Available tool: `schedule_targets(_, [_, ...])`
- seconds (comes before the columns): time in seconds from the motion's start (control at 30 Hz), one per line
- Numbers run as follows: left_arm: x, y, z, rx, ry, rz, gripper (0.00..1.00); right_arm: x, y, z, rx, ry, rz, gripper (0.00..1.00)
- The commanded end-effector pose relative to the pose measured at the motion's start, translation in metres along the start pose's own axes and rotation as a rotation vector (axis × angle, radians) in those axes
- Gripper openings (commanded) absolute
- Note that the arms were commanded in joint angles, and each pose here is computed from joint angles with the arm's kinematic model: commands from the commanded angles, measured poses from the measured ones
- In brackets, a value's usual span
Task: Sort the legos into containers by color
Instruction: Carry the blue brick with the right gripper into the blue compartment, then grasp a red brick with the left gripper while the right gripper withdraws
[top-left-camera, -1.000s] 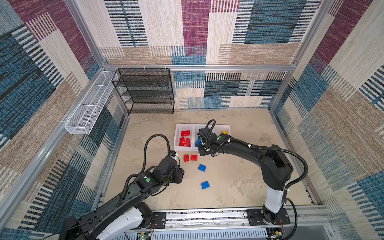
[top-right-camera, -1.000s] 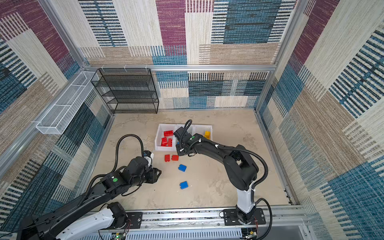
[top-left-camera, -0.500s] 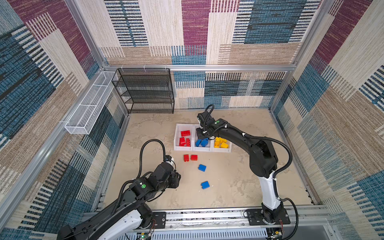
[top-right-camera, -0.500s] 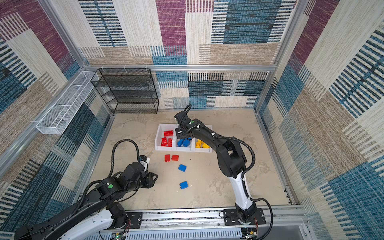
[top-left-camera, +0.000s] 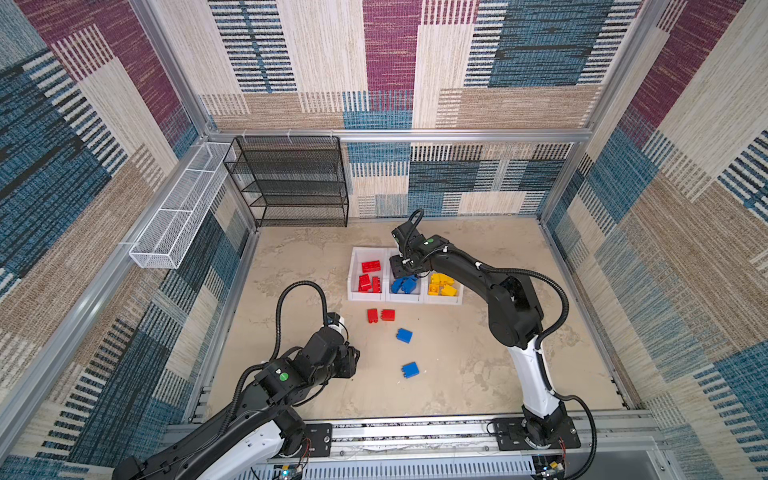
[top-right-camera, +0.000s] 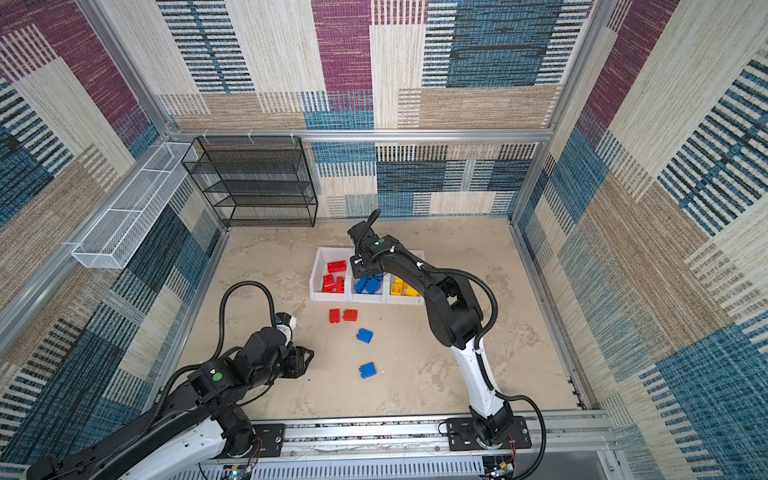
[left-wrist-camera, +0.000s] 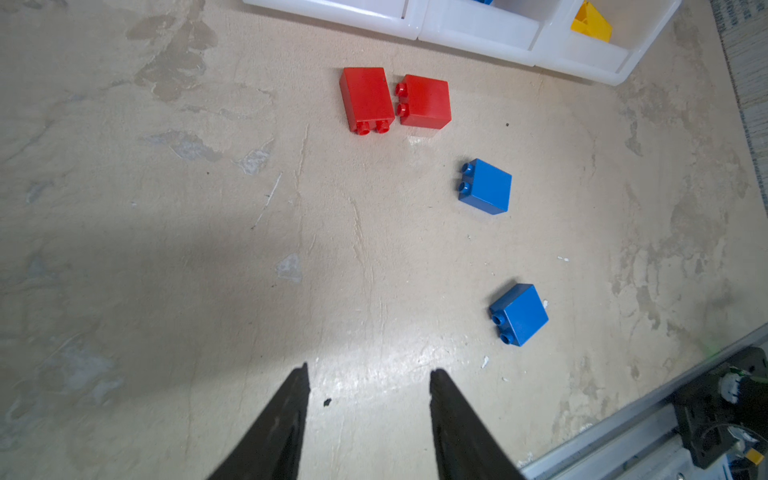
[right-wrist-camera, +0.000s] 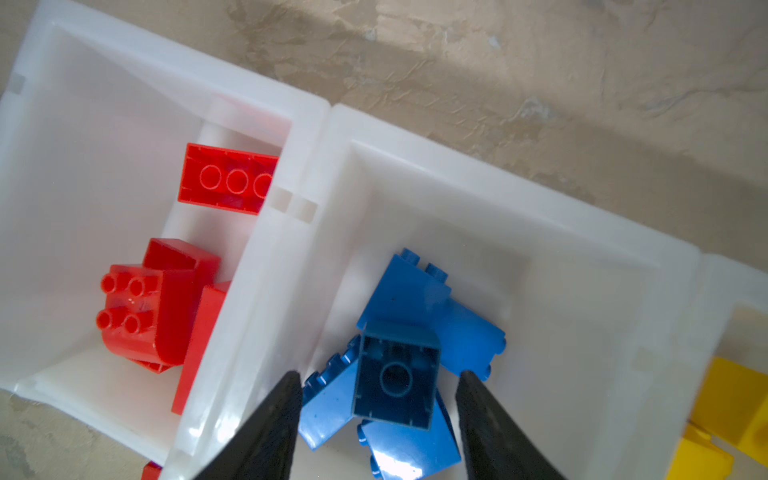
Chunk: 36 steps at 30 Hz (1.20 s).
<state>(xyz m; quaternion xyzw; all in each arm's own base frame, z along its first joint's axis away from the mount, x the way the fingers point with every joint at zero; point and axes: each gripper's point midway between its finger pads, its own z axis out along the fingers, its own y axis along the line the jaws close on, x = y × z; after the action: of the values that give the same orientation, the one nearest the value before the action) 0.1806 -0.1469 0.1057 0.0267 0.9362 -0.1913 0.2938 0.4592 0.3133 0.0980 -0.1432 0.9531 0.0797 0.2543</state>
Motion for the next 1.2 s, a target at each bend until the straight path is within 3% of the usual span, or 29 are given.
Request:
schedule_targets(0.0, [0.001, 0.003, 0.002, -0.015, -0.001, -0.024, 0.51, -0.006, -0.002, -0.011, 0.006, -0.017, 0.005, 0.67])
schedule_targets(0.37, [-0.002, 0.004, 0.007, -0.036, -0.005, -0.011, 0.53, -0.009, -0.003, -0.043, -0.013, -0.052, 0.027, 0.71])
schedule_targets(0.63, [-0.017, -0.005, 0.020, -0.050, -0.020, 0.027, 0.55, 0.015, -0.006, -0.083, -0.074, -0.083, 0.077, 0.71])
schedule_targets(1.17, [-0.061, -0.021, 0.100, -0.187, 0.142, 0.083, 0.58, 0.087, -0.042, -0.144, -0.047, -0.120, 0.212, 0.71])
